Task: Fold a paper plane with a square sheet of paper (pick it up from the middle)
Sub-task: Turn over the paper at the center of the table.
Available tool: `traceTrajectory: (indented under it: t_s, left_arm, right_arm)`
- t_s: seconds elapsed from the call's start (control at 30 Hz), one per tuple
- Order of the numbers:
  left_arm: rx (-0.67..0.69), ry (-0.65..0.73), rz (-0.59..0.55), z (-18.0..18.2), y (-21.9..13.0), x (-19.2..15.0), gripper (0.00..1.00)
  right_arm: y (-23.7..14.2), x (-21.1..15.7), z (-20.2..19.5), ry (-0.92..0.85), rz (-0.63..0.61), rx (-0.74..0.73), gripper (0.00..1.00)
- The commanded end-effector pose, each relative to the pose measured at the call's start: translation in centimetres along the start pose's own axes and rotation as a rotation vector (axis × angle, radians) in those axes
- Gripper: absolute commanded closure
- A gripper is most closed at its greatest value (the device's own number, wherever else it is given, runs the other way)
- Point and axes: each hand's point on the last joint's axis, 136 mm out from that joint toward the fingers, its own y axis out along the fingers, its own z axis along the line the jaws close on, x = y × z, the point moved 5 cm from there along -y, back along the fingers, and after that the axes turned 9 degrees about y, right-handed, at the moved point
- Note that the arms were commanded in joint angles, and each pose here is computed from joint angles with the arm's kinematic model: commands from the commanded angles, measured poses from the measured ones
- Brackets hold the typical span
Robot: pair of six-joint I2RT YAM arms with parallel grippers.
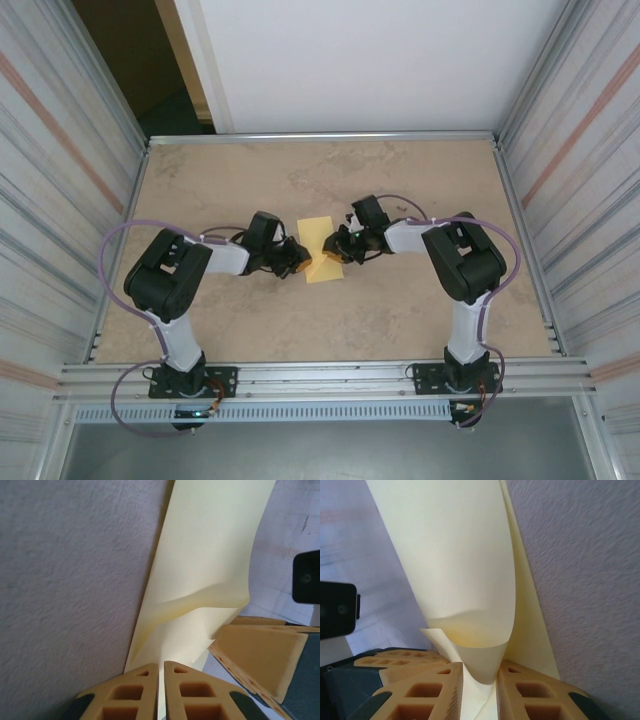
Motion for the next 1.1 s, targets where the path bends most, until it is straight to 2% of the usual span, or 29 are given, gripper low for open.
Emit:
traceTrajectory:
  t_s: [0.0, 0.4, 0.63, 0.83, 1.0, 1.07]
  left_arm:
    - [0.069, -0.089, 0.015, 2.8, 0.0, -0.7, 0.89]
    - [0.028, -0.078, 0.001, 1.8, -0.5, -0.3, 0.88]
    - [-0.05, -0.025, -0.094, -1.2, -3.9, 1.4, 0.87]
    - [-0.083, 0.065, -0.22, -3.2, -8.6, 1.9, 0.76]
    - [-0.177, 0.194, -0.304, -6.3, -11.6, 1.9, 0.61]
    - [-0.245, 0.232, -0.319, -7.6, -12.2, 1.9, 0.5]
  right_arm:
    - [0.7, -0.7, -0.3, -0.013, 0.046, -0.005, 0.77]
    - [0.7, -0.5, 0.0, -0.013, 0.032, 0.028, 0.87]
    - [-2.2, 0.6, 2.5, -0.132, -0.046, 0.112, 0.92]
    - [-7.6, 1.3, 5.4, -0.248, -0.148, 0.226, 0.93]
    - [-11.6, 1.3, 8.0, -0.297, -0.182, 0.35, 0.94]
    - [-12.9, 1.3, 9.3, -0.303, -0.18, 0.416, 0.94]
